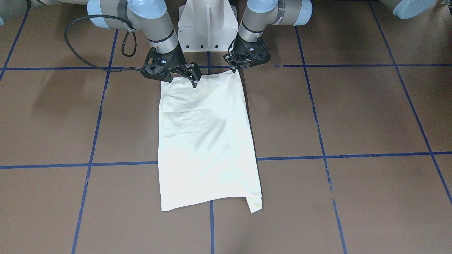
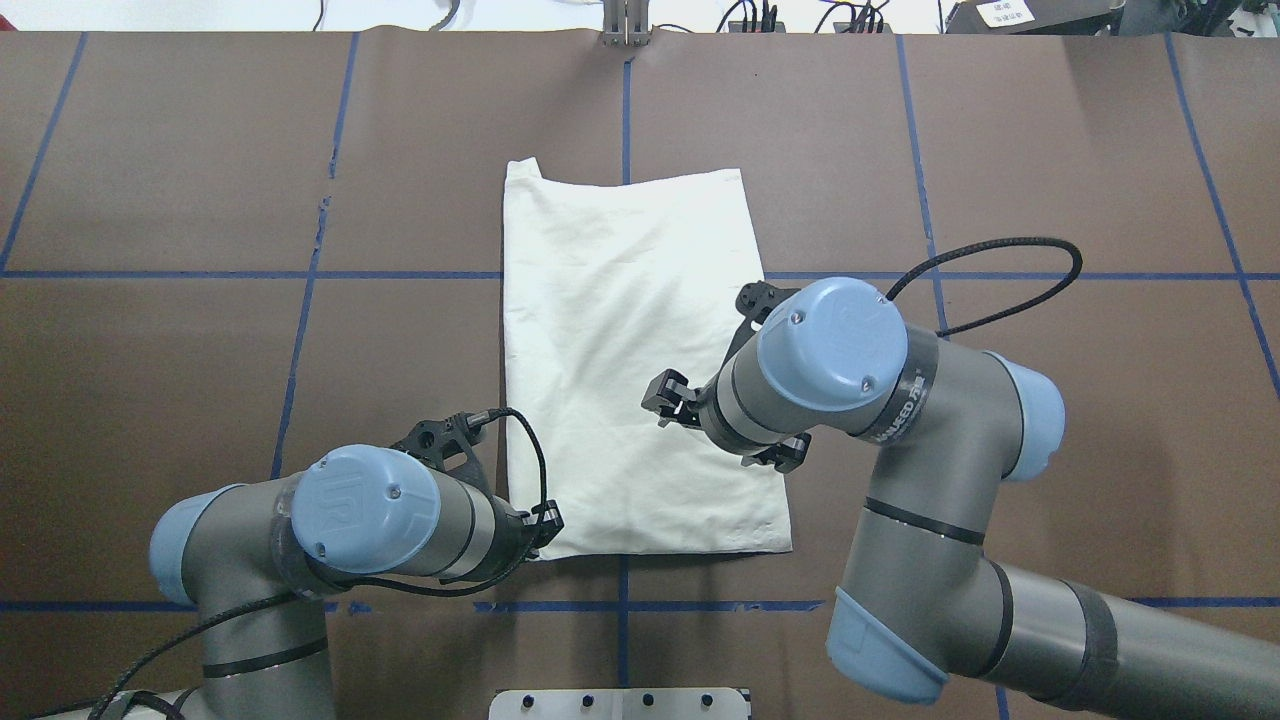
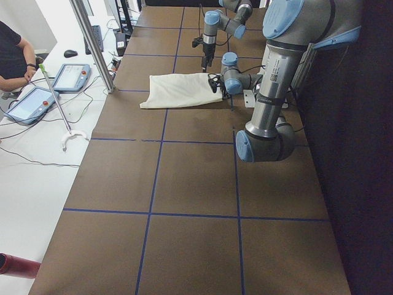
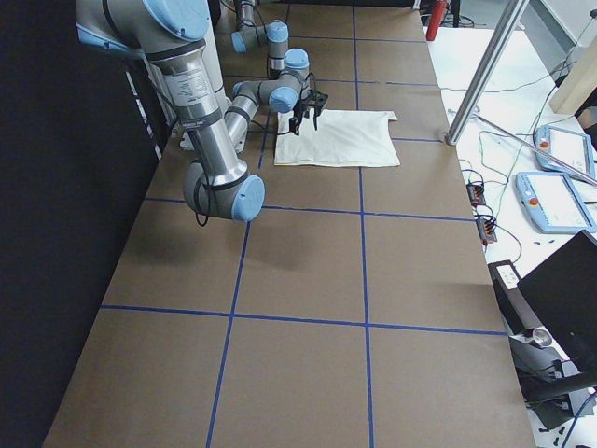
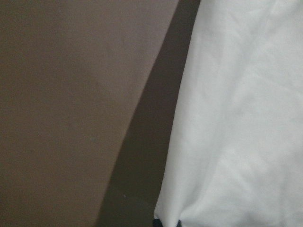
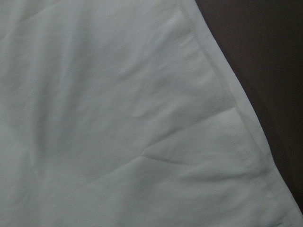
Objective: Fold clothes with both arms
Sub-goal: 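Move both grippers to the shirt's corners nearest the robot, then grasp the near corners of the shirt with both grippers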
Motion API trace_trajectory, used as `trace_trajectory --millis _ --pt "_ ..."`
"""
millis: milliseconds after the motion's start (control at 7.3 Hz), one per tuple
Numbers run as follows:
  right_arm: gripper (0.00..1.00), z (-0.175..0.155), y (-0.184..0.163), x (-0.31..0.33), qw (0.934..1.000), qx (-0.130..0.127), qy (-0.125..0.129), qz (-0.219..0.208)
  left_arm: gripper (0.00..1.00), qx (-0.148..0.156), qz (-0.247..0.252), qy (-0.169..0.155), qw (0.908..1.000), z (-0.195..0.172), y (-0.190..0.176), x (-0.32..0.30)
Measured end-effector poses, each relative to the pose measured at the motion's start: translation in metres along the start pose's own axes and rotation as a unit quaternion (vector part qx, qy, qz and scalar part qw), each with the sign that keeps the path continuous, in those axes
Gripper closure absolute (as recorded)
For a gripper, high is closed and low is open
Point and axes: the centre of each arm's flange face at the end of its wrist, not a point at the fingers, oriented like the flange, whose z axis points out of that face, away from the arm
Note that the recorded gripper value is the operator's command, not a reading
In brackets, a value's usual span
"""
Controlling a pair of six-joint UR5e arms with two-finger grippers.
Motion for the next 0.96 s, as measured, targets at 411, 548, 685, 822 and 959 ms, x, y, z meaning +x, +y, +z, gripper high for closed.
trace_trajectory --millis 411,548,685,822,959 --pt "0.0 0.038 0.016 0.041 0.9961 0.022 0.037 0.078 1.0 -0.001 0.002 0.002 1.0 -0.001 0.001 0.002" --pt "0.0 0.045 0.023 0.048 0.9946 0.026 0.043 0.091 1.0 -0.001 0.002 0.003 1.0 -0.002 0.001 0.003" --pt "0.0 0.052 0.033 0.053 0.994 0.029 0.046 0.094 1.0 -0.001 0.002 0.003 1.0 -0.002 0.002 0.004" --pt "0.0 0.06 0.045 0.055 0.9941 0.03 0.051 0.091 1.0 -0.001 0.002 0.003 1.0 -0.002 0.002 0.004" --pt "0.0 0.065 0.051 0.057 0.9941 0.032 0.054 0.089 1.0 -0.001 0.002 0.003 1.0 -0.002 0.002 0.004"
